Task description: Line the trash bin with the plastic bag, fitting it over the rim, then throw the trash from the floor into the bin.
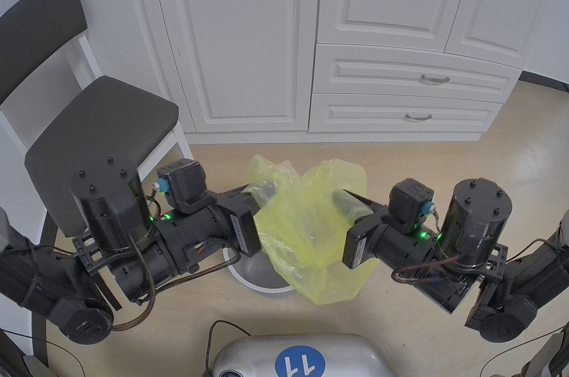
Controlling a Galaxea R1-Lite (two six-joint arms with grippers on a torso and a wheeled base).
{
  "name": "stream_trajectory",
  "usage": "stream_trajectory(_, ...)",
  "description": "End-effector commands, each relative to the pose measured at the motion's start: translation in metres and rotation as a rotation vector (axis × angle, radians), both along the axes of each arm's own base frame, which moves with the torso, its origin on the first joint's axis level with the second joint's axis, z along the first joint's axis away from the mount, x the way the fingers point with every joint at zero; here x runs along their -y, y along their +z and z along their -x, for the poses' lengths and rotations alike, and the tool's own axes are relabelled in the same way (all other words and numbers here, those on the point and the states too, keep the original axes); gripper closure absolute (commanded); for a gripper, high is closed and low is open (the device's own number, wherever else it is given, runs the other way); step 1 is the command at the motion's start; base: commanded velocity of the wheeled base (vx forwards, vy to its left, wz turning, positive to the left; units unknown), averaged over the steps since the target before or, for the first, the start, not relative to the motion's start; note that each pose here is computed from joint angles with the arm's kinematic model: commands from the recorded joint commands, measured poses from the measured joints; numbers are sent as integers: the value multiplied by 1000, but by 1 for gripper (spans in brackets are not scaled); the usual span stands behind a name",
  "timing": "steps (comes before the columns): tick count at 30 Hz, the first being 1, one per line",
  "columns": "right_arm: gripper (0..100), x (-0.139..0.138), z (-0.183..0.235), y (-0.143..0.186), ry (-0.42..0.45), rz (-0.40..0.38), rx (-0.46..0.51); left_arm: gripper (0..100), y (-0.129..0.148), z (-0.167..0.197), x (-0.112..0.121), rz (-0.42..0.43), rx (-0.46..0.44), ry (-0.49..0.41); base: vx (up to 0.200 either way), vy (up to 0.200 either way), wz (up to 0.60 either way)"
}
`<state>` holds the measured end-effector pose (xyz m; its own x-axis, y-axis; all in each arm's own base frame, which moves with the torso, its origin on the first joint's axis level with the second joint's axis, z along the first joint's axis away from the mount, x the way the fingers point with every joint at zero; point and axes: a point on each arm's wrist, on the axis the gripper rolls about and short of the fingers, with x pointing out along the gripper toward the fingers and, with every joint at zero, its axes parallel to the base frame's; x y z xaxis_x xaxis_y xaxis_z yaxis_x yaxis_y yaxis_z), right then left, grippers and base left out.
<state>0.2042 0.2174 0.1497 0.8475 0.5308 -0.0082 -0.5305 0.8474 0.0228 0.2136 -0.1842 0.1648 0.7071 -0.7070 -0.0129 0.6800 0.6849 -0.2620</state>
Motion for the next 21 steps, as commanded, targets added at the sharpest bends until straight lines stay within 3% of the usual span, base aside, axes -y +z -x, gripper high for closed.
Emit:
stream_trajectory(1,100,-13,3,-19,38,31,-44,100,-23,-14,17,5,-49,13,0,0,0)
stream_trajectory(12,100,-23,-28,-37,-16,-11,-103,100,-53,-42,24,-5,-112,71,0,0,0)
stream_trajectory(21,100,-45,-48,-54,23,-153,-184,100,-64,-66,16,-2,-130,132,0,0,0)
